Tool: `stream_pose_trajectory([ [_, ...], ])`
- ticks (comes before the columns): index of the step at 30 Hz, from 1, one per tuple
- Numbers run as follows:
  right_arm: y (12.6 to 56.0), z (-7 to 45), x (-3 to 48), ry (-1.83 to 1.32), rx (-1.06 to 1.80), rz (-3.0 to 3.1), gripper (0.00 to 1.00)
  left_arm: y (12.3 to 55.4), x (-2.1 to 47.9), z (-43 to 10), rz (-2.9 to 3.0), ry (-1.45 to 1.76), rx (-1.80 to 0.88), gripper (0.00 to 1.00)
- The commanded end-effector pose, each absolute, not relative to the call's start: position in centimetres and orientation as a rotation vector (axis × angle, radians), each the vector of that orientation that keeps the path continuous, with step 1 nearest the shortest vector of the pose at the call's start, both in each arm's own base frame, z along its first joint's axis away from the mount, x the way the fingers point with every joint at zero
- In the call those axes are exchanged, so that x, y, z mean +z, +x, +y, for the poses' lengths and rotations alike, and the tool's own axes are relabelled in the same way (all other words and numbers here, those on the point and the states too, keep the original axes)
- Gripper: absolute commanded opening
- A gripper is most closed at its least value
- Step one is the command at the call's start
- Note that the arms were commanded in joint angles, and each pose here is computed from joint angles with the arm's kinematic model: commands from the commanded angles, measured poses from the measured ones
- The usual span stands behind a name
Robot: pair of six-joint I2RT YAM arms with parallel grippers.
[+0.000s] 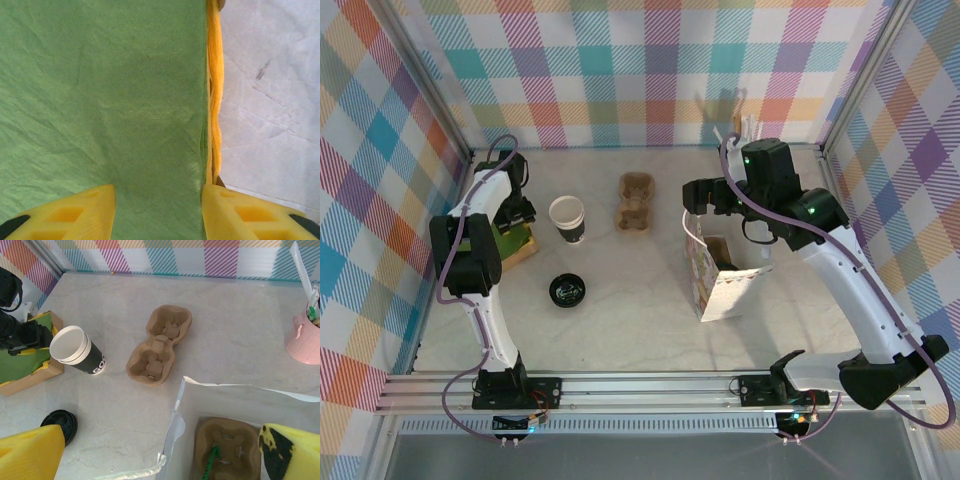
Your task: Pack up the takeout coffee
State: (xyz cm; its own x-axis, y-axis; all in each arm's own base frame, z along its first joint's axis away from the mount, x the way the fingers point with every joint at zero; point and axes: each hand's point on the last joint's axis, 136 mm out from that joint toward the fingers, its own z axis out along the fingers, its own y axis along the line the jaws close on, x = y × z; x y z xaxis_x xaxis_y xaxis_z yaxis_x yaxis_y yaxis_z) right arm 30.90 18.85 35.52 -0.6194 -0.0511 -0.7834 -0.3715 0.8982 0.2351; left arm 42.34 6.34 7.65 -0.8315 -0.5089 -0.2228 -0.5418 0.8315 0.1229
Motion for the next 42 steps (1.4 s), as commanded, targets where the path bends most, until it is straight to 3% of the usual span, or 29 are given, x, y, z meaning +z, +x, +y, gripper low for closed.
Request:
stream_pose_trajectory([
  [1,31.2,19.2,35.8,-0.327,0.472,2.181,0.99,43.2,8.1,6.6,2.813,-0.828,0.225,0.47],
  [12,31.3,19.2,35.7,-0.329,0.467,2.183,0.99,42.5,6.5,7.3,2.854,-0.818,0.311,0.39],
  [17,31.2,19.2,35.8,-0.329,0.466,2.18,0.99,42.1,6.6,7.4,2.854,-0.823,0.326,0.22],
  [26,31.2,19.2,35.9,-0.326,0.471,2.178,0.99,41.8,8.8,7.3,2.827,-0.817,0.306,0.09],
  [42,30.9,19.1,36.0,-0.325,0.48,2.172,0.99,38.6,13.5,6.3,2.821,-0.769,0.289,0.03],
])
